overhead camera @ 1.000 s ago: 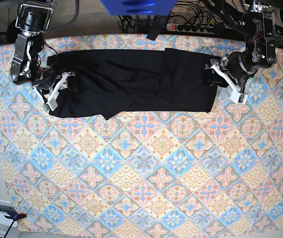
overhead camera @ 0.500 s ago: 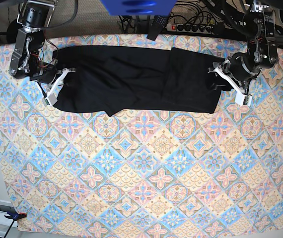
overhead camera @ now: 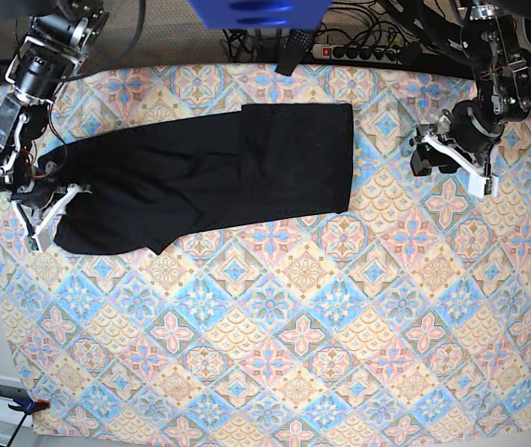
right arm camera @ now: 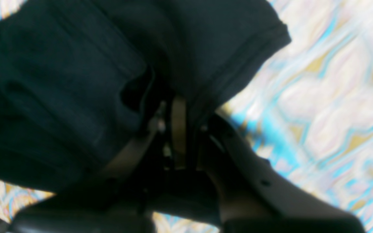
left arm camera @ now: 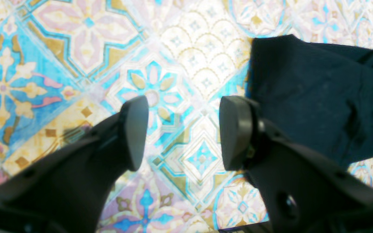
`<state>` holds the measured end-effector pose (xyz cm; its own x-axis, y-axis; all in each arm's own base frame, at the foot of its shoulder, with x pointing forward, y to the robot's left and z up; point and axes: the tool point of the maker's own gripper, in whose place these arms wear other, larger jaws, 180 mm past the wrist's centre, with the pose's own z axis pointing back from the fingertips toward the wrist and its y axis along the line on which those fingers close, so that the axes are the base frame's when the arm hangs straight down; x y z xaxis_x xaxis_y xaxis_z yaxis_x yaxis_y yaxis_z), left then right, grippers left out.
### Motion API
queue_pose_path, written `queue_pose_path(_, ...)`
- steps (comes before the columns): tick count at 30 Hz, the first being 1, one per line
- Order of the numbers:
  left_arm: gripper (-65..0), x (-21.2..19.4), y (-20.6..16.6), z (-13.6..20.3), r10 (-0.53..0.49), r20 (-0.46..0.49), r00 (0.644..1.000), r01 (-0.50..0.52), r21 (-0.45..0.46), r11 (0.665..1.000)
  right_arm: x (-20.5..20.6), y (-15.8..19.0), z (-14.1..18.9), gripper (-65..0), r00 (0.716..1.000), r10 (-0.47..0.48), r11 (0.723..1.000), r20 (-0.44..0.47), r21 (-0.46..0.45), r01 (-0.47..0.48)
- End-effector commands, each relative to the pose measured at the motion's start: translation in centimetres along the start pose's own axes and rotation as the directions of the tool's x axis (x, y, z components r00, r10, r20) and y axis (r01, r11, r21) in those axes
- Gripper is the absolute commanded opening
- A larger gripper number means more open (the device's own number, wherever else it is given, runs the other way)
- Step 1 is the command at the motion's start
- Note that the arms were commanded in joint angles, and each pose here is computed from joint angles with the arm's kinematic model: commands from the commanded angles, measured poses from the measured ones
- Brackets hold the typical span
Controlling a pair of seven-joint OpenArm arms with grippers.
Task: Fold the T-shirt properly
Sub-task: 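Fold the strip end held by the right gripper over toward the left gripper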
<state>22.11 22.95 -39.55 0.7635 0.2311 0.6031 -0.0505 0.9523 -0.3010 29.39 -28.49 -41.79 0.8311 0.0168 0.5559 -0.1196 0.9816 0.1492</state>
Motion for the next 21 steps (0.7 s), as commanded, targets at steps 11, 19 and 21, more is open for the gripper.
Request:
queue_pose_path(11, -32.5, 1.0, -0.2, 0.3, -0.019, 0.033, 0.999, 0.019, -0.01, 1.0, 2.5, 3.0, 4.0, -64.3, 0.972, 0.226, 0.973, 0.06, -0.058, -0.223)
queue_pose_path(19, -32.5, 1.0, -0.3, 0.3, -0.019, 0.032, 0.999, 0.019, -0.011, 1.0, 2.6, 15.3, 2.9, -64.3, 0.9, 0.414, 0.892, 0.137, 0.135, -0.431)
queue_pose_path(21, -33.1, 1.0, -0.3, 0.3, -0.019, 0.032, 0.999, 0.019, -0.011, 1.0, 2.6, 17.9, 2.6, -64.3, 0.893, 0.42, 0.877, 0.163, 0.18, -0.445)
